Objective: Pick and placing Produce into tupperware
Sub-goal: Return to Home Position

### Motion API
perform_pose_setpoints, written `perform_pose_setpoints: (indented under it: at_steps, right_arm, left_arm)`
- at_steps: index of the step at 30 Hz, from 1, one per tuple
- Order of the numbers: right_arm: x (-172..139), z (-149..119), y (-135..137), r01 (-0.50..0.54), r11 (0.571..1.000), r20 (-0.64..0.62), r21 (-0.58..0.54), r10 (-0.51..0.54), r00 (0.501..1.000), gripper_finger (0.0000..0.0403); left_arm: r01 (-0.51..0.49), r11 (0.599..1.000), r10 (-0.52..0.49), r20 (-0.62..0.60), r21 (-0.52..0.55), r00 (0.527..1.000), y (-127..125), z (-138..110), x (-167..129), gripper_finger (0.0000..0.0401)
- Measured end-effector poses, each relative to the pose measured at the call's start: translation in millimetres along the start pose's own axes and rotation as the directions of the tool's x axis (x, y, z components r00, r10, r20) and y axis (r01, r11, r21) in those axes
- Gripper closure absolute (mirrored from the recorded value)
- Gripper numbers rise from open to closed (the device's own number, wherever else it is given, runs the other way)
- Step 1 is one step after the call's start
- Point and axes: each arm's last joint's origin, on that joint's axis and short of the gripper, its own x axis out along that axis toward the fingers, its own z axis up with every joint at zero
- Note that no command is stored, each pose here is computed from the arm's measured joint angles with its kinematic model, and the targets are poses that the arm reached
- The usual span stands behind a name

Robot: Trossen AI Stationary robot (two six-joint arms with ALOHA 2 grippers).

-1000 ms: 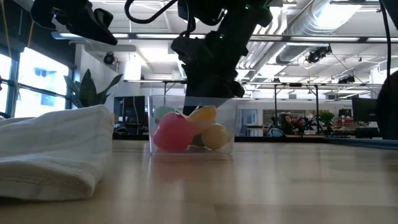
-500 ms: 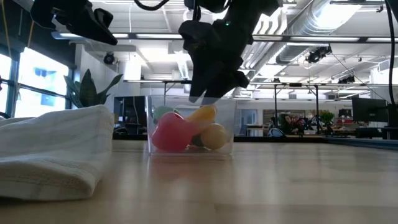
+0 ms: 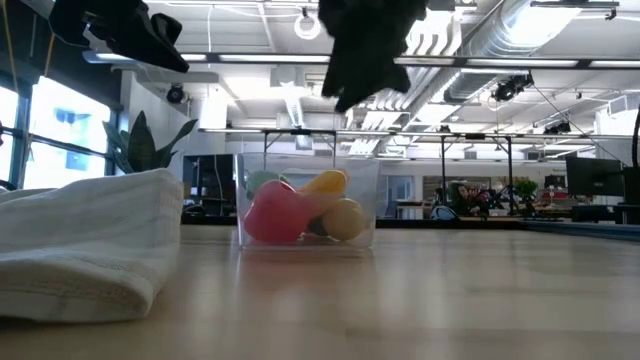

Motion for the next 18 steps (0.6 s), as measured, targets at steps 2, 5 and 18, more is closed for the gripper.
perform_pose_setpoints:
  at_steps: [2,5,18]
  right_arm:
    - [-16,1,-1,0.003,1.000,0.027,-0.016,-0.003,1.000,0.0248]
    - [-40,-2,-1,0.014,0.999,0.046,-0.037,-0.012,0.999,0.0263]
    - [-127,-34,7,0.068,0.975,0.115,-0.213,-0.044,0.992,0.0321]
  left_arm:
    - [0.000,1.000,0.000,0.000,0.000,1.000,0,0,0,0.0398]
    - [0.000,1.000,0.000,0.000,0.000,1.000,0,0,0,0.0398]
    - [0.001,1.000,-0.001,-0.001,0.000,1.000,0,0,0,0.0398]
